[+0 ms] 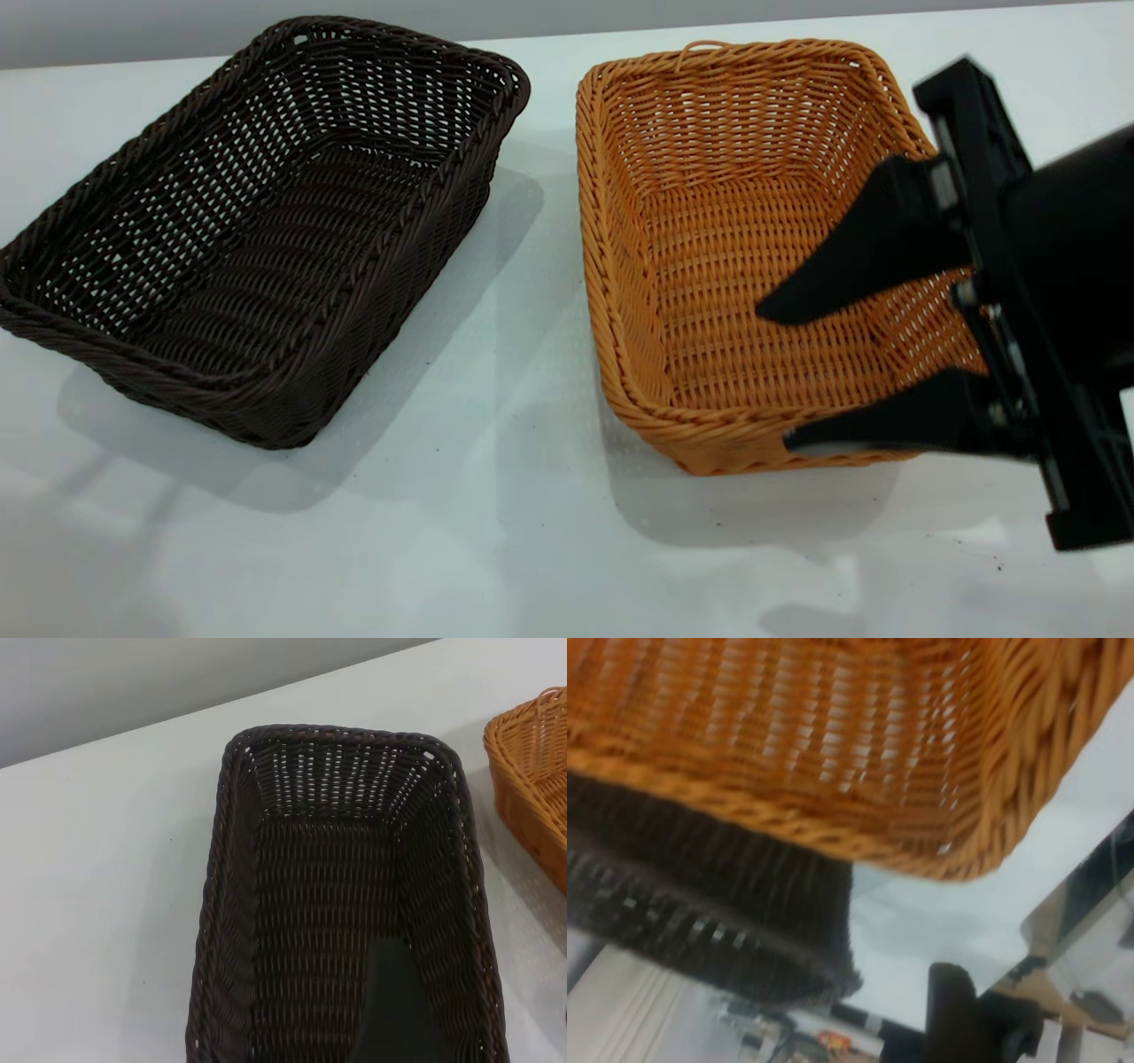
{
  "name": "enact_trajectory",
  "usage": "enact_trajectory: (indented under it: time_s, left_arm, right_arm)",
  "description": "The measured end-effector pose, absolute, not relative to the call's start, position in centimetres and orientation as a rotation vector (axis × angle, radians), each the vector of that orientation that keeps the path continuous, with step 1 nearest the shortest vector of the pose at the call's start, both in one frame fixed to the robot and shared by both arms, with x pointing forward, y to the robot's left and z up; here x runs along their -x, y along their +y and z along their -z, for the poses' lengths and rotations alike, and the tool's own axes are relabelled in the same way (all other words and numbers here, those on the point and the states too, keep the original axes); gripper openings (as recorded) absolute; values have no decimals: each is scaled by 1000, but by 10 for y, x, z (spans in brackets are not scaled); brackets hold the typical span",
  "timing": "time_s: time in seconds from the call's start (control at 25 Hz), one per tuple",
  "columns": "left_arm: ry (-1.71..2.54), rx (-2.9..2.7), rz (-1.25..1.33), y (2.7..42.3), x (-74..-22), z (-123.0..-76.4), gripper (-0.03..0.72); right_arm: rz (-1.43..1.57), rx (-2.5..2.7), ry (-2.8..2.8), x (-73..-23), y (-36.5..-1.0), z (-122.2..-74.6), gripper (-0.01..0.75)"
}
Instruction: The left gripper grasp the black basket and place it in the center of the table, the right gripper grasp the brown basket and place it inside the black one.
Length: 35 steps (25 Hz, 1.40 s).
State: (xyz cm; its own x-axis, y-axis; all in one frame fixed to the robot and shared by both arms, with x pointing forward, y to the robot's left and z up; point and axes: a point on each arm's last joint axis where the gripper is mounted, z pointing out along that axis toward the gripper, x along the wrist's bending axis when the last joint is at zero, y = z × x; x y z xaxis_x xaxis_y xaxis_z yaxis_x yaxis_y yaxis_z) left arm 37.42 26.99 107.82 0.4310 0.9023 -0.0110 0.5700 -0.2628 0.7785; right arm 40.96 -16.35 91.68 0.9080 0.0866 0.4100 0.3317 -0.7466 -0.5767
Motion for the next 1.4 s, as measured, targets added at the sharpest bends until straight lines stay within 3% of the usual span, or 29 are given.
enact_trajectory:
  time_s: [1.4]
  left_arm:
    - [1242, -1959, -579, 270, -374, -1077, 396]
  right_arm:
    - [426, 2594, -401, -419, -172, -880, 421]
